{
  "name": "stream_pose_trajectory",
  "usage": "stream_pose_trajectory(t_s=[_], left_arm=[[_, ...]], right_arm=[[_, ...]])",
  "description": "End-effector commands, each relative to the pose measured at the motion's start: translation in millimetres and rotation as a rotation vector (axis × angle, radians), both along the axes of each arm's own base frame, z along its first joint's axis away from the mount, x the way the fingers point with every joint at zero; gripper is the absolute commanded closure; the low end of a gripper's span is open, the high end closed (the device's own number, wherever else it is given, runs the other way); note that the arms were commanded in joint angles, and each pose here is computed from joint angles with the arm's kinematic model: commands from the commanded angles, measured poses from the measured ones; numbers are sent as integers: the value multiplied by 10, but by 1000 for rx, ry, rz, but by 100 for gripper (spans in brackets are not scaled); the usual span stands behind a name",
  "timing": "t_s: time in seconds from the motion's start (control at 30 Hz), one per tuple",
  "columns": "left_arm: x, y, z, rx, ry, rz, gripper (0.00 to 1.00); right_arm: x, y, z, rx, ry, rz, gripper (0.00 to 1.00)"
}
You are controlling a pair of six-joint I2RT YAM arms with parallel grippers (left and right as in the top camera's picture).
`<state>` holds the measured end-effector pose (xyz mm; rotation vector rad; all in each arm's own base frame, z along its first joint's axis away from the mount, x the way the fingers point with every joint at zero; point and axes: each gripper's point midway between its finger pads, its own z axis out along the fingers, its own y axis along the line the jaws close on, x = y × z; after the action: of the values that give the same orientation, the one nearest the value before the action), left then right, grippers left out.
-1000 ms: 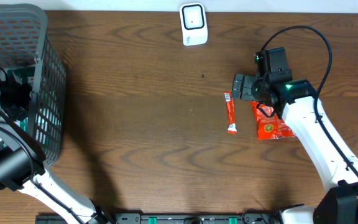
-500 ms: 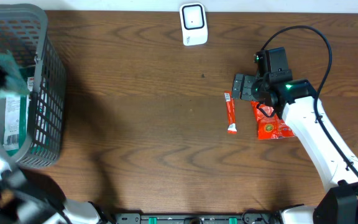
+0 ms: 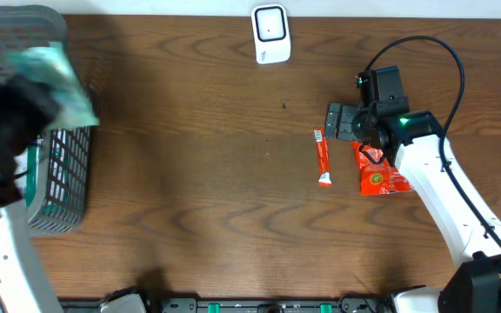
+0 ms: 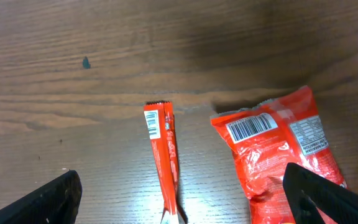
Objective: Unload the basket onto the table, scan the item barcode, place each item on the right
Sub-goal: 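Lift the wipes pack out and carry it to table center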
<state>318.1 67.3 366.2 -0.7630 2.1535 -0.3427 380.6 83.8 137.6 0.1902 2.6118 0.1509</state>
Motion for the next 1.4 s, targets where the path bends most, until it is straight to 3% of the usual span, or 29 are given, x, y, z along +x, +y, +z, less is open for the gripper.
stream_pose_trajectory(t_s=[0.0, 0.17, 0.47, 0.77, 0.83, 0.93, 0.97, 1.1, 1.23, 1.3, 1.37], left_arm=[[131, -584, -374, -46, 104, -166, 93], [278, -1407, -1153, -98, 289, -356, 93], [428, -2517, -2377, -92, 520, -543, 93], [399, -3361, -3211, -97, 590, -643, 92], [390, -3465, -3254, -93, 578, -666, 83], [390, -3546, -3233, -90, 555, -692, 43], [398, -3553, -3202, -84, 544, -704, 36], [468, -3562, -2969, -61, 471, -758, 29], [515, -3491, -2753, -12, 409, -775, 30], [508, -3438, -2756, 12, 416, -761, 44], [459, -3404, -2794, 35, 438, -778, 68]], right_arm=[[16, -25, 0, -17, -3, 2, 1], [16, -25, 0, -17, -3, 2, 1], [16, -25, 2, -17, -3, 2, 1], [16, -25, 0, -17, -3, 2, 1], [17, -26, 1, -17, -3, 2, 1], [16, -25, 0, -17, -3, 2, 1], [17, -26, 1, -17, -3, 2, 1], [17, -25, 1, -17, -3, 2, 1], [16, -26, 0, -18, -3, 2, 1], [16, -25, 0, -17, -3, 2, 1], [16, -25, 0, -17, -3, 2, 1]])
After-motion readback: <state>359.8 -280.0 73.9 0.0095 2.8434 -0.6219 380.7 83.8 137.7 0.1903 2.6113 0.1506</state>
